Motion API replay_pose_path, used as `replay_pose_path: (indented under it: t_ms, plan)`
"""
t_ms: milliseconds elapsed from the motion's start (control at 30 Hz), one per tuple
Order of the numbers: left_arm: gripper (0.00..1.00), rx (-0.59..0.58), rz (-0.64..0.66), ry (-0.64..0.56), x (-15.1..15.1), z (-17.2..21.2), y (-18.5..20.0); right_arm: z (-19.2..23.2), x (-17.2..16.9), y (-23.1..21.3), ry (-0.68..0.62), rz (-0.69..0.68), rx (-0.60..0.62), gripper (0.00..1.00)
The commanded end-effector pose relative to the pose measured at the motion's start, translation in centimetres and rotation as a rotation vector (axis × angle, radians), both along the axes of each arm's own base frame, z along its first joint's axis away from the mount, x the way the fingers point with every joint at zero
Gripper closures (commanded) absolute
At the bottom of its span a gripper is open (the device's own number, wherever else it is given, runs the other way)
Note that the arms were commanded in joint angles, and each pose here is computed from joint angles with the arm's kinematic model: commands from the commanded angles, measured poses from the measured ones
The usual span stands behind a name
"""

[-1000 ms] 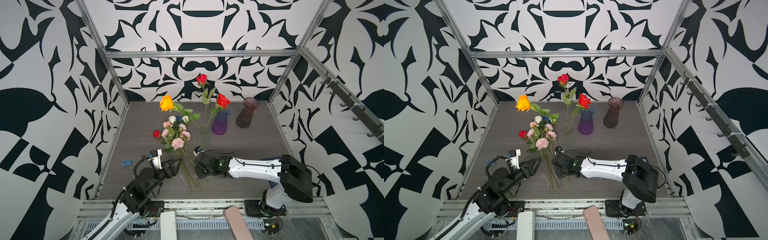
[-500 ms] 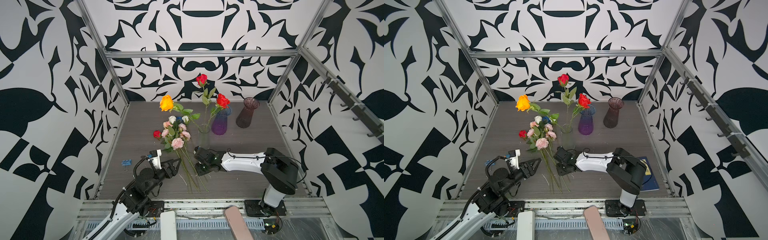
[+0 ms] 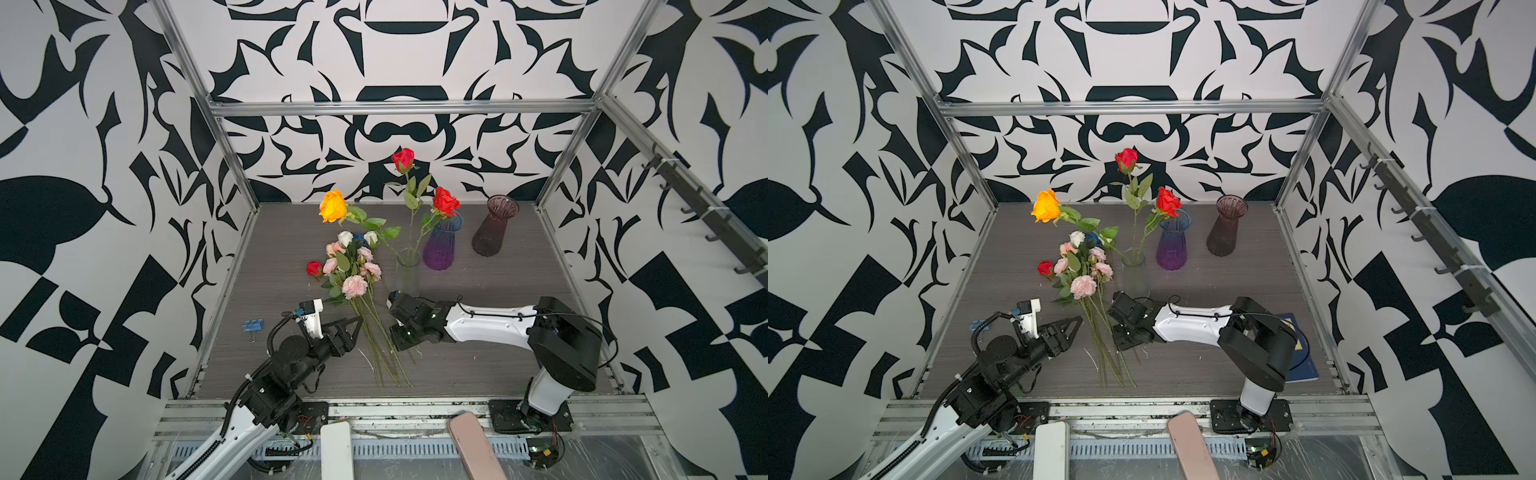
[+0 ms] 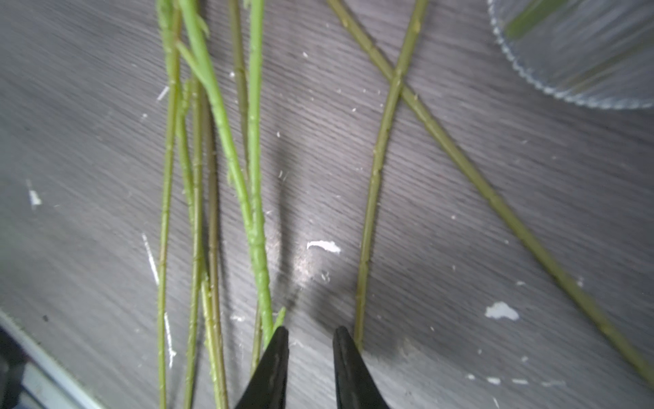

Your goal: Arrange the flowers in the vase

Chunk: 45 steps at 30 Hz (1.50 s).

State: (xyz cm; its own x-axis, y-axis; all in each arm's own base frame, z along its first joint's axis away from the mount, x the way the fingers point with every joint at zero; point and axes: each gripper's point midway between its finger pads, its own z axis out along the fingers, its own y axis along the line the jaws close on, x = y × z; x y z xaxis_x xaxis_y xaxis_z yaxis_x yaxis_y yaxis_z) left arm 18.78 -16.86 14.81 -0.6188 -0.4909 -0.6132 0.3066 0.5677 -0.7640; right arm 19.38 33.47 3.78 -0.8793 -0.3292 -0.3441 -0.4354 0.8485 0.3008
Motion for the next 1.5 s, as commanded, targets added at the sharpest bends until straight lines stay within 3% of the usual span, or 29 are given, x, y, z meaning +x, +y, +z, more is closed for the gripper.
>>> replay_pose_path:
  t_ms: [0,100,333,400,533,633,667,733,900,1067,1167,1233,1367,1467]
  plan:
    - [0.19,0.0,0.01,0.006,0.2,-0.3,0.0,1.1,-0.5,0.7,-0.012,0.038,0.053,0.73]
    - [0.19,0.005,0.006,0.009,0.3,-0.3,-0.1,0.7,-1.0,1.4,0.024,0.075,0.062,0.69]
    - [0.19,0.011,0.0,0.01,0.2,-0.3,-0.2,-0.8,-1.0,1.6,0.054,0.076,-0.002,0.71]
    - [0.19,0.009,0.002,0.009,0.2,-0.3,-0.1,-1.0,-0.9,1.4,0.055,0.065,-0.016,0.75]
    - [0.19,0.008,0.002,0.008,0.2,-0.2,-0.1,-1.1,-0.9,1.6,0.057,0.07,-0.02,0.96]
    - [0.19,0.011,0.003,0.01,0.2,-0.3,-0.1,-1.1,-0.9,1.6,0.057,0.07,-0.021,0.99]
    - [0.19,0.012,0.002,0.012,0.2,-0.4,-0.1,-1.1,-0.9,1.6,0.056,0.071,-0.02,0.96]
    - [0.19,0.011,0.001,0.014,0.2,-0.4,-0.2,-0.9,-1.0,1.5,0.049,0.072,-0.016,0.71]
    - [0.18,0.008,0.003,0.013,0.2,-0.3,-0.1,1.7,-0.4,0.0,-0.058,0.017,0.05,0.51]
    - [0.16,-0.018,-0.029,-0.015,0.2,0.4,-0.8,5.3,0.3,-4.4,-0.227,-0.134,0.134,0.48]
    - [0.06,0.005,-0.132,-0.112,0.0,2.4,-2.6,6.7,0.6,-7.4,-0.313,-0.252,0.204,0.45]
    - [0.01,0.06,-0.193,-0.177,0.4,3.8,-4.0,7.3,0.7,-9.4,-0.35,-0.325,0.255,0.4]
    - [0.01,0.222,-0.236,-0.283,3.0,5.2,-6.3,6.6,1.2,-12.3,-0.342,-0.451,0.313,0.38]
    - [0.01,0.359,-0.33,-0.427,4.4,6.1,-8.8,6.3,1.4,-13.0,-0.329,-0.49,0.339,0.37]
